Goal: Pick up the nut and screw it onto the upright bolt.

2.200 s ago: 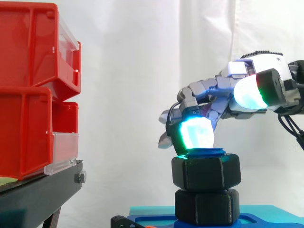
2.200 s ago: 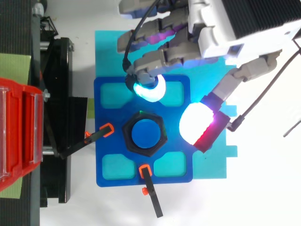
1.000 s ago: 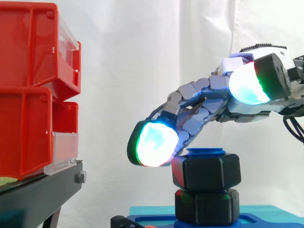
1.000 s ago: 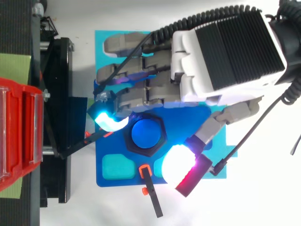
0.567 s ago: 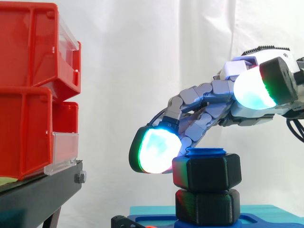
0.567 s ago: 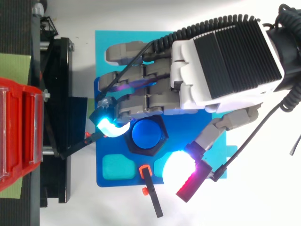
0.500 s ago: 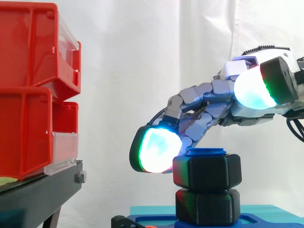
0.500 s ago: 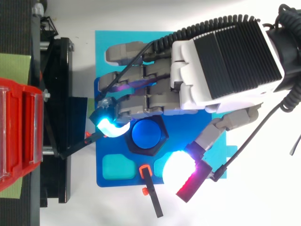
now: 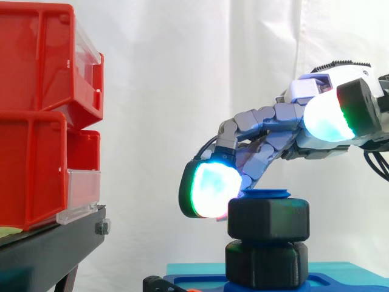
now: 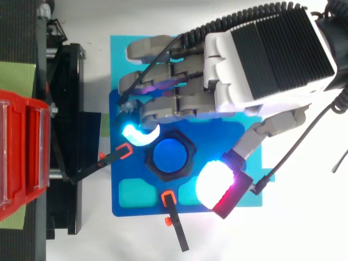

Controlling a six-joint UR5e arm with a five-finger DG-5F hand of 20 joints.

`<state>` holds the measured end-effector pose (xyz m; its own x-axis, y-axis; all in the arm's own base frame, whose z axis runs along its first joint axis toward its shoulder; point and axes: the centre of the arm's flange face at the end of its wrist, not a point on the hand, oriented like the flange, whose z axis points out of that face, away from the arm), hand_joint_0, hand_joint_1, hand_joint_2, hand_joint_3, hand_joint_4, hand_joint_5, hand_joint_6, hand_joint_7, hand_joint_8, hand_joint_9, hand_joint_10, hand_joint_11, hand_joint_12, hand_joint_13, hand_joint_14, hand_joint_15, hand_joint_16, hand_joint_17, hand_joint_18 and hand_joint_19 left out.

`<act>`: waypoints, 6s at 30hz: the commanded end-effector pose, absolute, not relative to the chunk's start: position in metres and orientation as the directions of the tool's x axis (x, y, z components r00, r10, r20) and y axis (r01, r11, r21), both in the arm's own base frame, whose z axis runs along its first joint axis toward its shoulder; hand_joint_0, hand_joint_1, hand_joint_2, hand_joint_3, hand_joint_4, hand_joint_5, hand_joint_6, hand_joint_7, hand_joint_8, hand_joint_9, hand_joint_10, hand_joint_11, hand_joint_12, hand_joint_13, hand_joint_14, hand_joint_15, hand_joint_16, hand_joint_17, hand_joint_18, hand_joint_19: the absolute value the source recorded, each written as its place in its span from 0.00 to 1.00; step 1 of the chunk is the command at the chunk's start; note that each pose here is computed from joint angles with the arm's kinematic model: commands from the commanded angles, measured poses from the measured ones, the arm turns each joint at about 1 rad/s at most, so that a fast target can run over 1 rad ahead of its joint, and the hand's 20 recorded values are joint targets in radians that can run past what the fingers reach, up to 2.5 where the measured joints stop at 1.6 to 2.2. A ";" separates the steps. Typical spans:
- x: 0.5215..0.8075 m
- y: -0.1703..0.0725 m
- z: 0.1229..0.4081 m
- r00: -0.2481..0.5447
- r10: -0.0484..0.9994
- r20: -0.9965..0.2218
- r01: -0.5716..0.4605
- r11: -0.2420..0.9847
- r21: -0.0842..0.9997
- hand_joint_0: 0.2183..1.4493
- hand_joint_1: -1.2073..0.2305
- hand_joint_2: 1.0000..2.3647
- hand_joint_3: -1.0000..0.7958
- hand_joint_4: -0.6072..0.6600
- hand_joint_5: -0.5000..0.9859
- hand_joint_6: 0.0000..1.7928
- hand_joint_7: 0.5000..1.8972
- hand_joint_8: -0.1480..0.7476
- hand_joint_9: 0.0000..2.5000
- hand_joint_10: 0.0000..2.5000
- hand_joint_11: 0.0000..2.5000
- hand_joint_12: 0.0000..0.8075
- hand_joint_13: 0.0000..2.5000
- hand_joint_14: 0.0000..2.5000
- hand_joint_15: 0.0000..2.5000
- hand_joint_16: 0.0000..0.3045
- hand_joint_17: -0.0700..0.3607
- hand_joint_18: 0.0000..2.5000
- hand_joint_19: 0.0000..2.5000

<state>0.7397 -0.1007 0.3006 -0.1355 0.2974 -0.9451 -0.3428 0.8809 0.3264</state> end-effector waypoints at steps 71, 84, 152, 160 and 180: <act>0.743 -0.086 0.310 -0.153 0.270 -0.951 -0.329 0.893 0.307 0.22 0.82 0.00 0.28 0.66 0.28 0.28 0.32 0.40 0.16 0.00 0.00 0.36 0.06 0.00 0.00 0.11 0.33 0.00 0.00; 0.741 -0.092 0.310 -0.160 0.268 -0.950 -0.327 0.894 0.307 0.24 0.75 0.00 0.28 0.65 0.32 0.28 0.55 0.44 0.24 0.00 0.00 0.32 0.13 0.00 0.00 0.08 0.28 0.00 0.00; 0.743 -0.098 0.305 -0.116 0.267 -0.957 -0.368 0.883 0.291 0.20 0.86 0.00 0.28 0.58 0.22 0.28 0.08 0.35 0.07 0.00 0.00 0.40 0.00 0.00 0.00 0.13 0.37 0.00 0.00; 0.740 -0.095 0.296 -0.134 0.270 -0.953 -0.365 0.881 0.301 0.21 0.86 0.00 0.28 0.59 0.23 0.28 0.12 0.36 0.07 0.00 0.00 0.40 0.00 0.00 0.00 0.13 0.37 0.00 0.00; 0.738 -0.104 0.296 -0.133 0.266 -0.955 -0.366 0.882 0.297 0.23 0.79 0.00 0.28 0.66 0.30 0.28 0.48 0.40 0.13 0.00 0.00 0.37 0.03 0.00 0.00 0.11 0.34 0.00 0.00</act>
